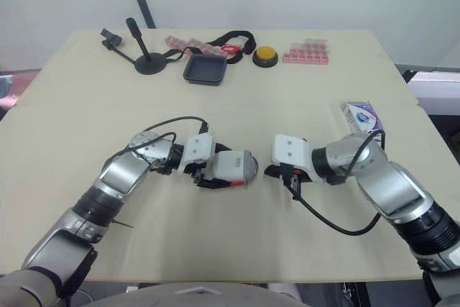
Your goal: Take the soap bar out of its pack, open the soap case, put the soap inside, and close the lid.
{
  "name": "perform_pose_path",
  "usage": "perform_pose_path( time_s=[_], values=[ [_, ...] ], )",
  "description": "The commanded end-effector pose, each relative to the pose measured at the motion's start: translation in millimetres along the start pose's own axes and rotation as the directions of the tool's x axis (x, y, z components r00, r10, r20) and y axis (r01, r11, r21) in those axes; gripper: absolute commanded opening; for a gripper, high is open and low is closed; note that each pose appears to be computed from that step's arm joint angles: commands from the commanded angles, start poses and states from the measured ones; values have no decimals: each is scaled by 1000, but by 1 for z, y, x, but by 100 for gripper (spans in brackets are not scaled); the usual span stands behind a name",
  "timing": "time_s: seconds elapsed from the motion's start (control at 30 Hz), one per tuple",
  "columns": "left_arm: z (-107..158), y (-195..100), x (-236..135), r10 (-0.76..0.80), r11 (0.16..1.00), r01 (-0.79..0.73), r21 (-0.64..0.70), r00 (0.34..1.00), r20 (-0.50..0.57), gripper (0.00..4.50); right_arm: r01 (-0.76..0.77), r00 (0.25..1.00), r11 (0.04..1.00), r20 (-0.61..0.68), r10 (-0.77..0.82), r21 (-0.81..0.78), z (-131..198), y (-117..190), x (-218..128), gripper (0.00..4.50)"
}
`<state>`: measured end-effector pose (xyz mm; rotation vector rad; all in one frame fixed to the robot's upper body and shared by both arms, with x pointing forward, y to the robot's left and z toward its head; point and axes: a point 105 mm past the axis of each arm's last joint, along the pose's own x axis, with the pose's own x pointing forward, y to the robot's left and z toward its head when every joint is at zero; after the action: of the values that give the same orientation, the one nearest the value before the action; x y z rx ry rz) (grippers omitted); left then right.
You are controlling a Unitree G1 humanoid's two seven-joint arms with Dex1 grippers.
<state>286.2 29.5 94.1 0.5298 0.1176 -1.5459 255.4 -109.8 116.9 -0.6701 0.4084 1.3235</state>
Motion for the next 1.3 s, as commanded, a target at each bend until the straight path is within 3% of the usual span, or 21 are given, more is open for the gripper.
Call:
perform_pose_path(
  time_s=[0.03,0.2,0.3,0.33,0.43,0.57,0.73,0.87,1.3],
  values=[
    [14,3,-3,16,999,-18,38,999,49,348,50,999,999,12,-50,-20,6,-7,-7,2],
    [17,2,-6,14,996,-20,84,997,80,348,144,987,981,52,-152,134,-9,-14,-28,2],
    [19,0,-8,9,993,-20,118,995,98,348,124,986,962,78,-147,241,-17,-4,-37,2],
    [19,0,-9,11,991,-25,129,994,108,348,109,985,954,95,-141,281,-19,1,-39,55],
    [21,1,-11,25,985,-48,167,990,139,348,67,977,905,156,-145,421,-21,14,-41,154],
    [23,6,-15,70,968,-111,227,981,179,348,-17,954,761,238,-182,649,-19,26,-39,282],
    [23,4,-19,82,949,-140,282,975,209,348,-95,913,626,319,-255,774,-6,22,-33,447],
    [21,-4,-21,63,928,-135,347,975,213,348,-174,897,563,366,-247,808,2,27,-25,449],
    [25,4,-18,111,887,-204,414,965,239,348,-235,899,543,393,-194,806,21,30,-2,449]
  ],
)
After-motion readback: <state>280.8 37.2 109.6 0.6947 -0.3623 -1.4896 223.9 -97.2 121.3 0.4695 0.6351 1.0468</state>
